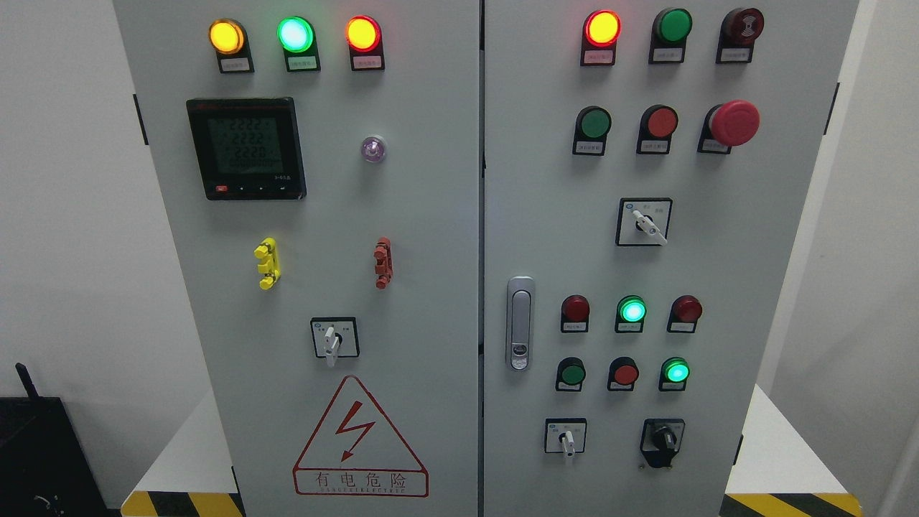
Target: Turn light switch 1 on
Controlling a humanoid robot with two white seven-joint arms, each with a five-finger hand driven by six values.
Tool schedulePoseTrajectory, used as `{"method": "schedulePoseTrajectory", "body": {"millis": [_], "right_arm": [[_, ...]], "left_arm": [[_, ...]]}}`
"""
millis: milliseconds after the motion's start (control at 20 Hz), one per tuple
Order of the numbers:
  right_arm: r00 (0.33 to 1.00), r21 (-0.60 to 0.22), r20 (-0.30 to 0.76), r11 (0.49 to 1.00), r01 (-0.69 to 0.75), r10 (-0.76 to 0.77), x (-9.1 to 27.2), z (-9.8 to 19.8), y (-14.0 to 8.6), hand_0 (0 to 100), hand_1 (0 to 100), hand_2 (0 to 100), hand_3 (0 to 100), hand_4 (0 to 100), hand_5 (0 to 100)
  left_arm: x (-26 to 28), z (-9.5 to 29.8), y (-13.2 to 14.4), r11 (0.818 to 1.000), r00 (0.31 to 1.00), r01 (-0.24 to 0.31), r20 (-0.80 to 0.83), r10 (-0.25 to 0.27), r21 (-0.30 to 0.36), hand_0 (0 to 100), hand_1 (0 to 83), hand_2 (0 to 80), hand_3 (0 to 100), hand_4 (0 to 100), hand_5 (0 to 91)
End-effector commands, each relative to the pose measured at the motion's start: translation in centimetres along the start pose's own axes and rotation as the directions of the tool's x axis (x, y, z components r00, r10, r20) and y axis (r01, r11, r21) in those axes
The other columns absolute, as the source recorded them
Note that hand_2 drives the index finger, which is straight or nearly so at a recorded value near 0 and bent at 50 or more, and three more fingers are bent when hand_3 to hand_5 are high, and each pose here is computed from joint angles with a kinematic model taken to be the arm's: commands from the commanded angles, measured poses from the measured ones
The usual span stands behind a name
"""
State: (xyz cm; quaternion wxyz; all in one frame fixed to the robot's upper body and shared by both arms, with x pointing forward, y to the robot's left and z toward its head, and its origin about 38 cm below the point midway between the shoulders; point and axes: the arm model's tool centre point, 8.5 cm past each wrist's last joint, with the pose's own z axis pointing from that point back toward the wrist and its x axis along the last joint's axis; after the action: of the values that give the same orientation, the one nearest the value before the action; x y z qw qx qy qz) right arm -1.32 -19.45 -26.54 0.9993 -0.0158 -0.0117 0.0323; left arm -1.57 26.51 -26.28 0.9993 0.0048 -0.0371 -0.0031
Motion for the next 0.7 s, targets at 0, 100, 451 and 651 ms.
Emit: {"method": "schedulePoseTrajectory", "body": {"millis": [0,100,451,651], "right_arm": [[1.0,0.001,-0.002,1.0,0.024,-0.024,0.0,0.0,0.0,0,0,0,0,0,0],[1.0,0.001,-0.002,1.0,0.024,-0.024,0.0,0.0,0.0,0,0,0,0,0,0],[1.0,0.001,-0.002,1.0,0.024,-0.024,0.0,0.0,0.0,0,0,0,0,0,0],[1.0,0.001,-0.002,1.0,0.024,-0.024,0.0,0.0,0.0,0,0,0,0,0,0]], "left_arm": [[0.5,0.1,2.2,0.999,0.999,-0.029,0.018,0.028,0.044,32,14.9,0.0,0,0,0.0],[0.5,0.2,2.3,0.999,0.999,-0.029,0.018,0.028,0.045,32,15.0,0.0,0,0,0.0],[1.7,0.1,2.6,0.998,0.998,-0.027,0.064,0.024,0.05,32,15.0,0.0,0,0,0.0],[3.3,0.8,4.1,0.998,0.985,-0.012,0.172,0.0,0.069,32,15.4,0.0,0,0,0.0]]}}
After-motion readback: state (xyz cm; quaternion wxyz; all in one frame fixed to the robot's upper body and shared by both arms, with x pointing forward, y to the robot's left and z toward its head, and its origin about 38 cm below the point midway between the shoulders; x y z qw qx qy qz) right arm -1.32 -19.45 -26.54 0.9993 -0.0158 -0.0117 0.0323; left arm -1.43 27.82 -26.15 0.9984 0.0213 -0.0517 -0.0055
